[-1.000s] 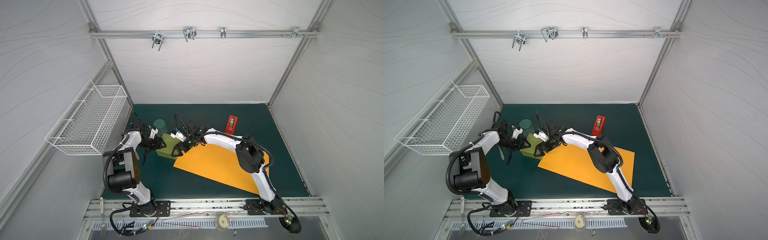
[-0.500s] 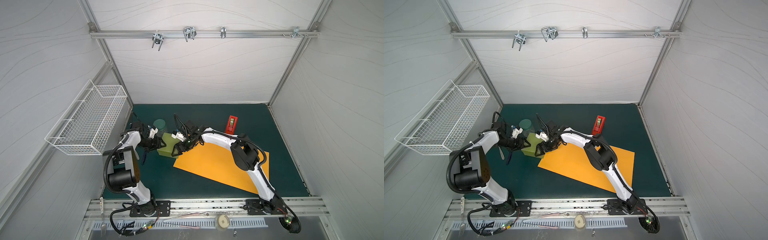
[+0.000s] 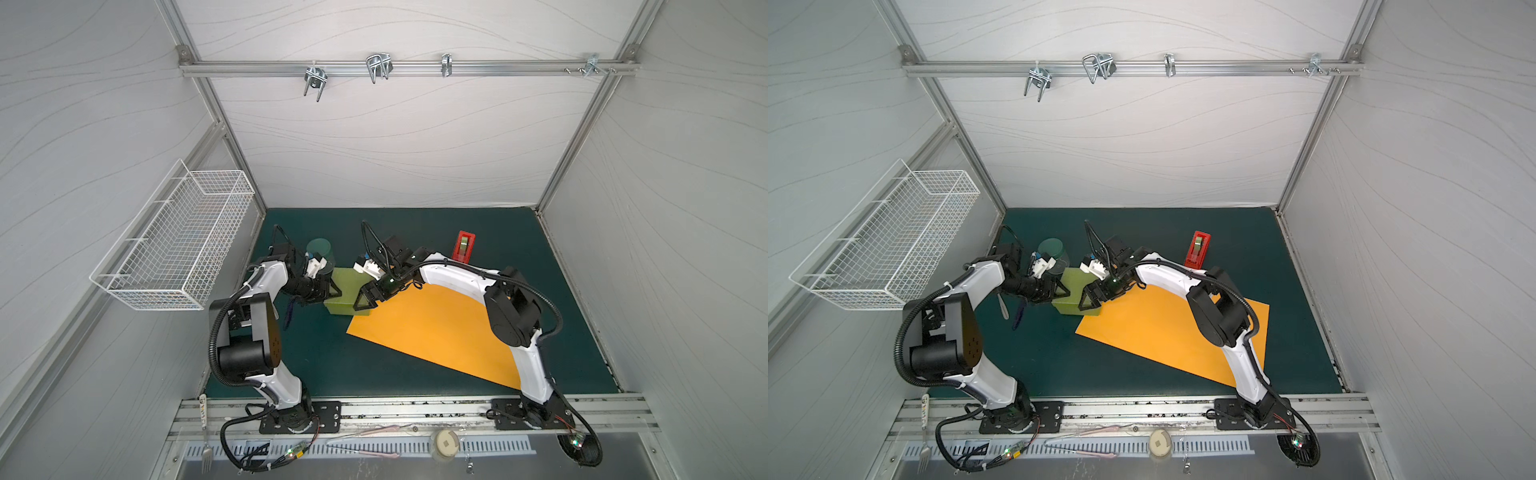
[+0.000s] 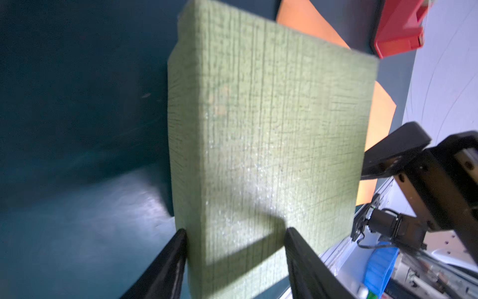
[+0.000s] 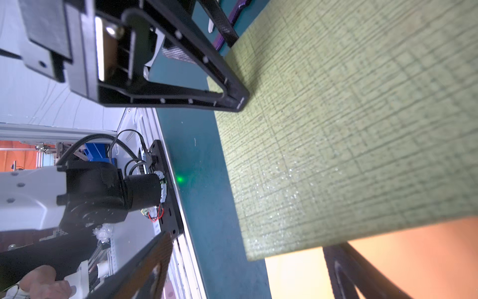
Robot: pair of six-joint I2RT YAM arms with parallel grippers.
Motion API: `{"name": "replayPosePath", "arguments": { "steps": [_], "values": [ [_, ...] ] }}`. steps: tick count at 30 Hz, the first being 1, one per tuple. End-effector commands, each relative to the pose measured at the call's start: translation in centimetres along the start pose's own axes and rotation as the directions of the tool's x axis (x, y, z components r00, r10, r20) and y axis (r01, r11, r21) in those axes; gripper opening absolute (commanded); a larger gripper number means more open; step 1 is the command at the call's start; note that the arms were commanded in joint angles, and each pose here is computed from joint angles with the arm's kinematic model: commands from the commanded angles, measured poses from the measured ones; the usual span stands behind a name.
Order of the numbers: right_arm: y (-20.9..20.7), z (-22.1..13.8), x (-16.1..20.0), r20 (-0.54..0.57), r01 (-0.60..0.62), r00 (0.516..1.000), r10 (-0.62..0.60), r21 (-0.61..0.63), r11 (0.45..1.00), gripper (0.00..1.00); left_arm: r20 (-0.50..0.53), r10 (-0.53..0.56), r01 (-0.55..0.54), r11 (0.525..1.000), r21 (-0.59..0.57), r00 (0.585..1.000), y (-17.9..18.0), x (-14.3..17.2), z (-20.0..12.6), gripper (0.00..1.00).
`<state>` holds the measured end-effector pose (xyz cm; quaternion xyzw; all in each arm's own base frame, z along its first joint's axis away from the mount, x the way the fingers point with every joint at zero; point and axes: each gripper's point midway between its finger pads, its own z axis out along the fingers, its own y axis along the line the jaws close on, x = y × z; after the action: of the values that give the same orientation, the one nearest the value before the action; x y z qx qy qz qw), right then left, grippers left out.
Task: Wrap a gift box in wrapping paper
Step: Pick up the gift box from the middle-left of the table, then place the gift box on the wrapping paper.
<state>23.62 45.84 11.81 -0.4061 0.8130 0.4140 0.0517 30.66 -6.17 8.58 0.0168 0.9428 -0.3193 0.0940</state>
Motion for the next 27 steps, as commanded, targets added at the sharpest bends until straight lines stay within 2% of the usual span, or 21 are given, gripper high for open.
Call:
{"name": "replayPosePath", "arguments": {
  "steps": [1, 8, 15, 21, 24, 27],
  "values": [
    [1.9, -2.7, -1.2, 0.088, 0.139, 0.987, -0.136, -0.032, 0.99, 0.92, -0.009, 0.115, -0.115, 0.992, 0.046, 0.993, -4.0, -0.5, 0.0, 0.62],
    [-0.6, -6.3, 3.2, 0.08, 0.138, 0.987, -0.139, 0.016, 0.99, 0.94, -0.075, 0.237, -0.233, 0.971, 0.056, 0.969, -8.0, -1.0, 2.7, 0.62],
    [-4.2, -10.1, 8.3, 0.083, 0.093, 0.991, -0.101, 0.094, 0.991, 0.96, -0.167, 0.322, -0.311, 0.946, 0.085, 0.932, -11.3, 0.3, 6.5, 0.63],
    [-7.4, -13.0, 11.7, 0.072, 0.074, 0.993, -0.09, 0.199, 0.977, 0.99, -0.17, 0.338, -0.335, 0.941, 0.047, 0.926, -10.9, -0.3, 7.6, 0.64],
    [-7.9, -14.2, 12.3, 0.065, 0.087, 0.992, -0.105, 0.238, 0.967, 0.99, -0.186, 0.354, -0.355, 0.935, 0.031, 0.917, -10.4, 0.1, 7.5, 0.65],
    [-7.3, -14.0, 11.5, 0.067, 0.104, 0.99, -0.124, 0.241, 0.965, 0.99, -0.172, 0.366, -0.364, 0.93, 0.042, 0.915, -10.4, 0.2, 7.0, 0.68]
  ]
}}
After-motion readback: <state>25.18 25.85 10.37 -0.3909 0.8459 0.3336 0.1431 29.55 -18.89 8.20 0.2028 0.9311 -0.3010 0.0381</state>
